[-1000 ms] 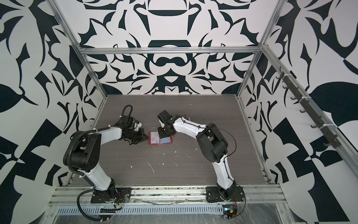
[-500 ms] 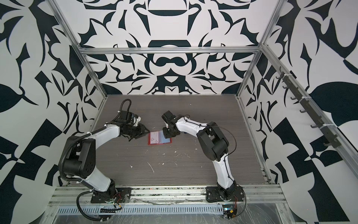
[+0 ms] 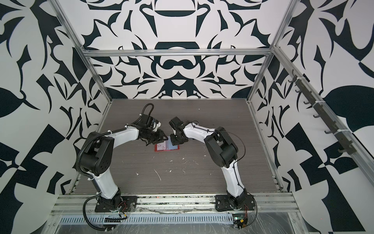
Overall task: Insert credit cards into a card holder
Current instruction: Turn over the card slot at the card holder.
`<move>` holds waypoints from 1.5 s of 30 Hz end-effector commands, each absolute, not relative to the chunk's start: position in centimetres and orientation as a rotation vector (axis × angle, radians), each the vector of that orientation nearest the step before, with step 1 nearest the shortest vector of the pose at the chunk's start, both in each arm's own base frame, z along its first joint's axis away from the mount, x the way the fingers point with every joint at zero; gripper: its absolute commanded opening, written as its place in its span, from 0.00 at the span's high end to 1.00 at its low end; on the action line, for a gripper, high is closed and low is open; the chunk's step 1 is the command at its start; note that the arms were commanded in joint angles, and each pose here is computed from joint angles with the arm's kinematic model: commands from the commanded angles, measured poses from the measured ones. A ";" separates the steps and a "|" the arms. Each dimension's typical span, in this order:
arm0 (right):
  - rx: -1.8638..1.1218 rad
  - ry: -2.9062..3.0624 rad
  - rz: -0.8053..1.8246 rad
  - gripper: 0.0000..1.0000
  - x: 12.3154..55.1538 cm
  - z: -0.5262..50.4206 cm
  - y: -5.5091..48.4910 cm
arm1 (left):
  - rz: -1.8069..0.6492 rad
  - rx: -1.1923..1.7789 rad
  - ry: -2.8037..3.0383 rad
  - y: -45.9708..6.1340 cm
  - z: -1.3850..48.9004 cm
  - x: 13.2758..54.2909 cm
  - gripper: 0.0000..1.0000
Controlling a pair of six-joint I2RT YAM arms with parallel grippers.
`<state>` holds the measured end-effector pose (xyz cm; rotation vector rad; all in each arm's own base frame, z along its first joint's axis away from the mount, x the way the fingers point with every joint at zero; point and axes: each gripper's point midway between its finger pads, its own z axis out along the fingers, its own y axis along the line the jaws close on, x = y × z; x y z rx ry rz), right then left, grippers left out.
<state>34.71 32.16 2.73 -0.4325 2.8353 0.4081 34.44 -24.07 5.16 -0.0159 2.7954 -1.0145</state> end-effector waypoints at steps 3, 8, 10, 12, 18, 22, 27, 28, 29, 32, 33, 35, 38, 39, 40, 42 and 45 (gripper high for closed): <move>-0.408 2.872 0.370 0.92 33.7 1.7 31.3 | -1.094 -0.006 2.790 -25.7 5.0 35.2 0.58; -0.412 2.879 0.371 0.92 33.6 1.4 31.3 | -1.127 -0.009 2.793 -26.2 4.5 35.3 0.60; -0.410 2.882 0.370 0.92 33.6 1.4 31.3 | -1.137 -0.009 2.797 -26.4 4.3 35.2 0.61; -0.412 2.883 0.372 0.92 33.6 1.3 31.3 | -1.141 -0.010 2.799 -26.4 4.2 35.3 0.63; -0.411 2.886 0.374 0.92 33.5 1.2 31.3 | -1.162 -0.014 2.810 -26.8 3.6 35.2 0.65; -0.412 2.888 0.379 0.92 33.5 1.1 31.4 | -1.181 -0.010 2.815 -27.3 3.4 35.1 0.70; -0.408 2.892 0.381 0.92 33.5 1.0 31.4 | -1.190 -0.001 2.820 -27.6 3.3 35.0 0.74; -0.408 2.893 0.380 0.92 33.4 1.0 31.4 | -1.189 -0.002 2.818 -27.6 3.3 35.0 0.76; -0.407 2.889 0.383 0.92 33.5 1.1 31.4 | -1.190 -0.003 2.819 -27.6 3.3 35.0 0.77; -0.400 2.881 0.383 0.92 33.6 1.3 31.4 | -1.190 0.000 2.816 -27.6 3.5 34.9 0.83; -0.395 2.874 0.388 0.92 33.7 1.5 31.4 | -1.184 0.001 2.813 -27.6 3.6 35.0 0.85; -0.384 2.851 0.394 0.92 33.8 2.2 31.4 | -1.170 -0.003 2.812 -27.4 3.6 34.9 0.89; -0.357 2.807 0.406 0.90 34.2 3.4 31.2 | -1.147 -0.005 2.806 -27.1 3.9 34.9 0.95; -0.341 2.787 0.420 0.90 34.4 4.0 31.2 | -1.139 -0.005 2.801 -27.0 4.0 34.9 0.98; -0.326 2.772 0.438 0.89 34.5 4.4 31.2 | -1.133 -0.007 2.798 -26.9 4.1 34.9 1.00; -0.298 2.755 0.469 0.90 34.7 4.9 31.1 | -1.124 -0.004 2.792 -26.8 4.4 34.8 1.00; -0.275 2.754 0.497 0.89 34.8 5.1 30.9 | -1.115 -0.002 2.781 -26.6 4.7 34.9 1.00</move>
